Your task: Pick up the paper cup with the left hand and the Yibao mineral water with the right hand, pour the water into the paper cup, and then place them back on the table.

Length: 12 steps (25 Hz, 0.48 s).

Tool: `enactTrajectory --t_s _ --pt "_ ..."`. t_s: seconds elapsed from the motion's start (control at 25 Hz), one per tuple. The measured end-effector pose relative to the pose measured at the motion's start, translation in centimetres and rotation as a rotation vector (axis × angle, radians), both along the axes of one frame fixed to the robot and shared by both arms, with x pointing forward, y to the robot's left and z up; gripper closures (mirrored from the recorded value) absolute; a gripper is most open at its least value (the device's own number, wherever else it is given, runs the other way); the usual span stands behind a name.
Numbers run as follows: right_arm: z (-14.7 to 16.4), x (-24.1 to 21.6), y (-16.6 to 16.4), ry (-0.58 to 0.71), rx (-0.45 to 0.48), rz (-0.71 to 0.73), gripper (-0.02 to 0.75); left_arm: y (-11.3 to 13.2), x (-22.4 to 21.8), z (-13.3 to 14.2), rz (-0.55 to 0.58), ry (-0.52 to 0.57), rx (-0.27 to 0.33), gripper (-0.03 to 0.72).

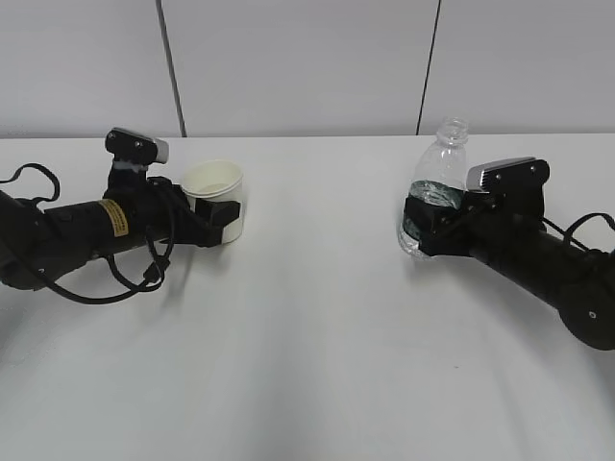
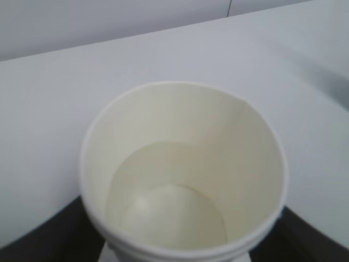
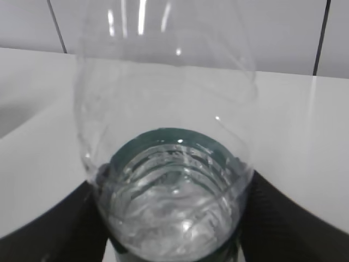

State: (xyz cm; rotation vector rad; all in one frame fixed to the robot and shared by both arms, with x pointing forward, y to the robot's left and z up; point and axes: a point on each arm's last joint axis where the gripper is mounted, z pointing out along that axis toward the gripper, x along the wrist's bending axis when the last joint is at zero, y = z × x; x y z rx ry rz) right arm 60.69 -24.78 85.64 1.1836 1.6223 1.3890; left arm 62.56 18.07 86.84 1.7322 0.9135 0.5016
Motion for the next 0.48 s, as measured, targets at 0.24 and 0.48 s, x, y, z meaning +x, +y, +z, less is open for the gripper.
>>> enactTrajectory --t_s 0.24,0.48 --pt "-0.13 0.05 0.01 -0.016 0.006 0.000 0.266 0.00 0.01 0.01 0.000 0.000 0.000 0.237" --pt "-0.19 0.04 0.01 -0.014 0.005 0.000 0.246 0.03 0.00 -0.06 0.002 0.005 0.006 0.188"
